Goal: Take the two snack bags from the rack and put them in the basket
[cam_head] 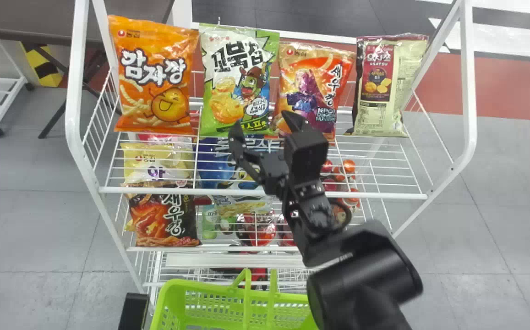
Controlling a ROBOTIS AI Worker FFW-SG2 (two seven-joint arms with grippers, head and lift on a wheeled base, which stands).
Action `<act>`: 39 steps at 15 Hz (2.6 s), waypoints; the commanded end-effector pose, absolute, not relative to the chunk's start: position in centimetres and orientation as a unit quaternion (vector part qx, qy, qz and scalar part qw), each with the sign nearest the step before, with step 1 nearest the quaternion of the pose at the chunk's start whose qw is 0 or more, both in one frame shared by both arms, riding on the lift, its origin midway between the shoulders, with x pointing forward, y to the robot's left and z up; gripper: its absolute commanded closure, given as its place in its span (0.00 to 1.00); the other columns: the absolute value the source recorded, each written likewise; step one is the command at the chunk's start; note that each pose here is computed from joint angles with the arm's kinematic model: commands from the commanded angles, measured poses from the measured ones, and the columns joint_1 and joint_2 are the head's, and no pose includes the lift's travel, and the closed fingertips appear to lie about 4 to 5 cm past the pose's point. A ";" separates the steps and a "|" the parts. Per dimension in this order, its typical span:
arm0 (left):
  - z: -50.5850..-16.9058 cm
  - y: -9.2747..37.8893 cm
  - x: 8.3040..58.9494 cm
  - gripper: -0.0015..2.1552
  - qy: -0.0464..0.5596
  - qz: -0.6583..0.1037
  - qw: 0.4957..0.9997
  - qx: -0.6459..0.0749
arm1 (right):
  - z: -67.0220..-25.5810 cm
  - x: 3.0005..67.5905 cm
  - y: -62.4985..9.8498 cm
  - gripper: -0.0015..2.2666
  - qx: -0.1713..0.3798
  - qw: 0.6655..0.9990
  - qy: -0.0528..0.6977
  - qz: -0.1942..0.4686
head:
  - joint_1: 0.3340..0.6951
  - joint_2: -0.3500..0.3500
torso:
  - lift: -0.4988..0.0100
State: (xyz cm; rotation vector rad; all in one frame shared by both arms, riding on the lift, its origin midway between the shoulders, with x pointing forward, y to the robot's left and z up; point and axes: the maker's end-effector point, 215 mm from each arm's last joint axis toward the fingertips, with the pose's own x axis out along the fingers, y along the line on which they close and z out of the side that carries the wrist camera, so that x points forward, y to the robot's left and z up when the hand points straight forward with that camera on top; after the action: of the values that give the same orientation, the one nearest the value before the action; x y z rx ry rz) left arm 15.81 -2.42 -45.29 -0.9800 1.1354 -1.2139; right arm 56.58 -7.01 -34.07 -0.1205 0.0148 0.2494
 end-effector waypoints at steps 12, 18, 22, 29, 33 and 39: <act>-45.5 -2.6 15.3 0.99 0.488 -0.518 0.566 -0.416 | -35.6 65.7 -4.6 0.11 -0.012 0.985 0.058 0.159 | 1.00 0.33 | 0.96; -45.6 -2.6 15.3 0.99 0.487 -0.519 0.562 -0.421 | -38.1 66.2 -4.5 0.36 -0.032 0.978 0.119 0.170 | 1.00 0.36 | 0.96; -45.6 -2.6 15.3 0.99 0.486 -0.520 0.561 -0.423 | -40.0 65.2 -4.4 0.99 -0.039 0.974 0.139 0.175 | 1.00 0.36 | 0.96; -45.5 -2.7 15.1 0.99 0.486 -0.520 0.561 -0.423 | -37.8 64.6 -6.1 0.99 -0.035 0.985 0.103 0.131 | 1.00 0.33 | 0.96; -45.5 -2.7 15.0 0.99 0.487 -0.520 0.560 -0.422 | -36.2 64.8 -7.7 0.99 -0.020 0.991 0.082 0.108 | 1.00 0.31 | 0.96; -45.3 -2.9 15.1 0.99 0.485 -0.523 0.562 -0.419 | -31.2 62.0 -5.9 0.99 0.068 0.987 0.046 0.142 | 1.00 0.30 | 0.96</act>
State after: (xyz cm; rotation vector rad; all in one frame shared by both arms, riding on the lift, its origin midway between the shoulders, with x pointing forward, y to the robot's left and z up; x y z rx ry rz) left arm 15.13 -2.82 -45.35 -0.9884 1.1436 -1.2302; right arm 62.79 -6.35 -32.05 0.0970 0.0951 0.2643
